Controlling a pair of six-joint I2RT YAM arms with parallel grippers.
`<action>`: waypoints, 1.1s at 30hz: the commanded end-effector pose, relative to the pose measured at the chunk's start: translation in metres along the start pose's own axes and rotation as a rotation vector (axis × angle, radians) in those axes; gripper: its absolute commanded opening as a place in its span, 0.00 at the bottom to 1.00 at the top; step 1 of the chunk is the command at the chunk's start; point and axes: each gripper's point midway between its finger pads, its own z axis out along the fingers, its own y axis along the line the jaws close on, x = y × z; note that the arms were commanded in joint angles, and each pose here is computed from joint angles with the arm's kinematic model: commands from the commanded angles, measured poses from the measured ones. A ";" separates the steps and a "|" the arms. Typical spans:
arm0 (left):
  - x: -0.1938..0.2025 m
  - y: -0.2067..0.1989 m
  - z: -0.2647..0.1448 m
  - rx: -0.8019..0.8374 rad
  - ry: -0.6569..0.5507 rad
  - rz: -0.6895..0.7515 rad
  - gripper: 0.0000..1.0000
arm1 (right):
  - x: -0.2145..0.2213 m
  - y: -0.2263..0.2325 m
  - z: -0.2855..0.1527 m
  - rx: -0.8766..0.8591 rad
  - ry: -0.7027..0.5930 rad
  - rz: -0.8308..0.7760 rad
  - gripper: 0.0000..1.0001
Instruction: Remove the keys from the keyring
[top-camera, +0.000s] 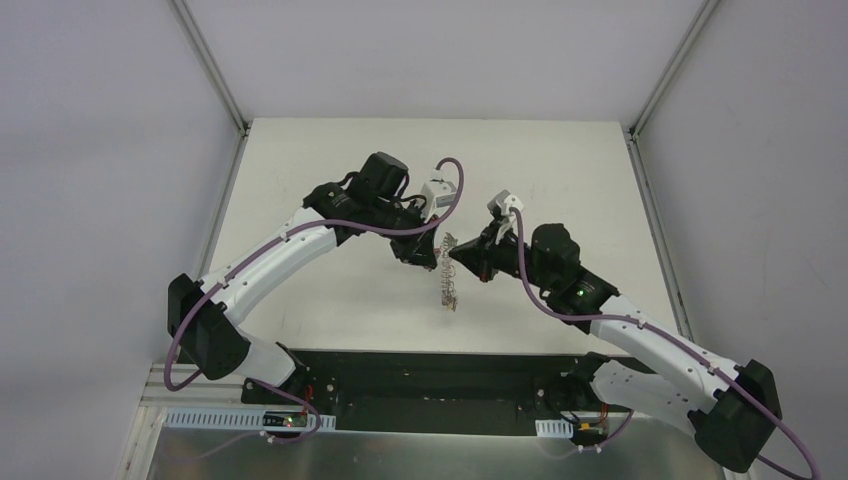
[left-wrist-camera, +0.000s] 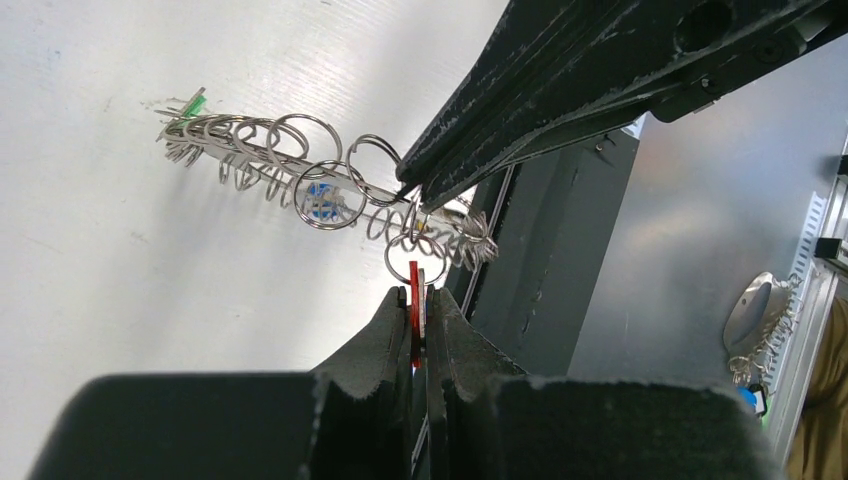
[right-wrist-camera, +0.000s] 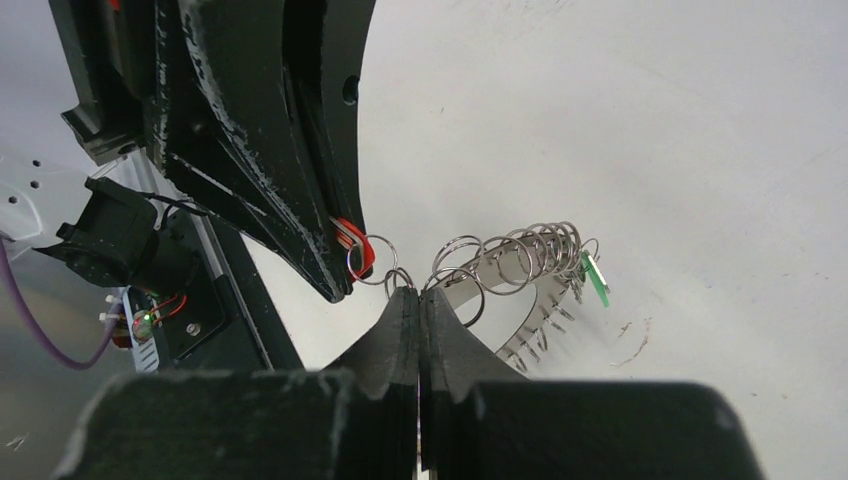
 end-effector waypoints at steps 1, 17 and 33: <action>0.002 -0.005 -0.018 -0.029 -0.014 0.019 0.00 | 0.005 0.002 -0.003 -0.019 0.052 0.023 0.00; 0.003 -0.007 -0.015 -0.007 -0.012 0.014 0.00 | 0.018 0.030 -0.010 -0.203 0.090 -0.049 0.53; -0.006 -0.015 -0.018 0.016 -0.030 -0.072 0.00 | 0.017 0.023 -0.024 -0.182 -0.078 -0.173 0.46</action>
